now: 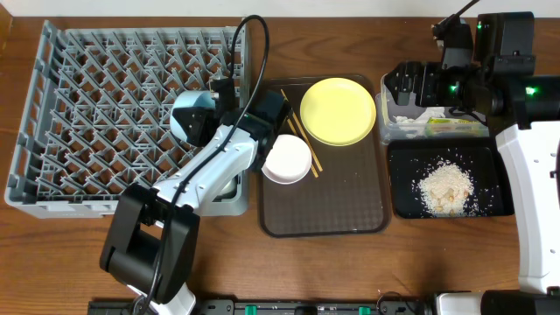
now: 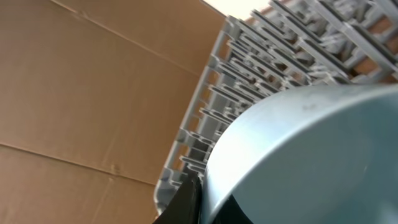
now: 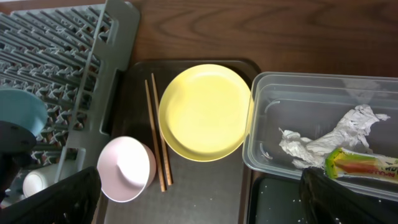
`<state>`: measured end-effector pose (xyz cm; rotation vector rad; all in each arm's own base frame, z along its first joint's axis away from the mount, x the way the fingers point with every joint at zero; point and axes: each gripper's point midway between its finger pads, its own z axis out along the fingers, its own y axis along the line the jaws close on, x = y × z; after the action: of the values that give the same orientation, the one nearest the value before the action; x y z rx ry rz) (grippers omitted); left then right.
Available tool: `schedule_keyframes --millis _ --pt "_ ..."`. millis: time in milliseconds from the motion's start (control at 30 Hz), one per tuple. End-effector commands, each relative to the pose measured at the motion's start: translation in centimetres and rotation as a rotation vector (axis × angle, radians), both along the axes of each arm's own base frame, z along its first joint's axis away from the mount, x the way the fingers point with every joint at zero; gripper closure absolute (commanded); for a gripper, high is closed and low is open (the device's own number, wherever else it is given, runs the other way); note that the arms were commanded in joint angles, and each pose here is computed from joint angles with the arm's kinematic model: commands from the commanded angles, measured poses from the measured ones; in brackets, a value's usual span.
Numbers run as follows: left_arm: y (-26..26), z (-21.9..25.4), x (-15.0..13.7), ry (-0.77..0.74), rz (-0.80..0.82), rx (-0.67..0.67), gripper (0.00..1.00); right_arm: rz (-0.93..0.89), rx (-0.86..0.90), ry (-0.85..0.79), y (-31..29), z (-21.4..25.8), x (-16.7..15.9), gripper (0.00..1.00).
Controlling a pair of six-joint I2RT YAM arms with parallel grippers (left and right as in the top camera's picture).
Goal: Sort waste into correct bins and load items into the dishwasher
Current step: 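Carry the light-blue bowl to the rack and set it upright, then reach the left gripper to the pink-white bowl on the brown tray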
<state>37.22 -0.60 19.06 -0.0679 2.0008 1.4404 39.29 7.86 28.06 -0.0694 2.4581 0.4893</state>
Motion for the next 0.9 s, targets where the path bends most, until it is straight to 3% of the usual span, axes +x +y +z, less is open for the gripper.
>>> schedule_keyframes --millis 0,200,400,767,867 --pt "0.4 0.9 0.0 -0.056 0.018 0.061 0.93 -0.004 -0.007 -0.007 -0.2 0.2 0.2 0.01" --pt "0.1 -1.1 -0.1 -0.03 0.015 -0.055 0.92 -0.004 -0.007 -0.007 -0.2 0.2 0.2 0.01" --pt "-0.3 -2.3 -0.4 0.002 0.004 -0.084 0.93 -0.004 -0.007 -0.007 -0.2 0.2 0.2 0.01" --pt "-3.8 -6.1 -1.1 0.087 -0.051 -0.314 0.92 -0.004 -0.007 -0.007 -0.2 0.2 0.2 0.01" --pt "-4.7 -6.8 -1.3 0.113 -0.066 -0.356 0.87 -0.004 -0.007 -0.007 -0.2 0.2 0.2 0.01"
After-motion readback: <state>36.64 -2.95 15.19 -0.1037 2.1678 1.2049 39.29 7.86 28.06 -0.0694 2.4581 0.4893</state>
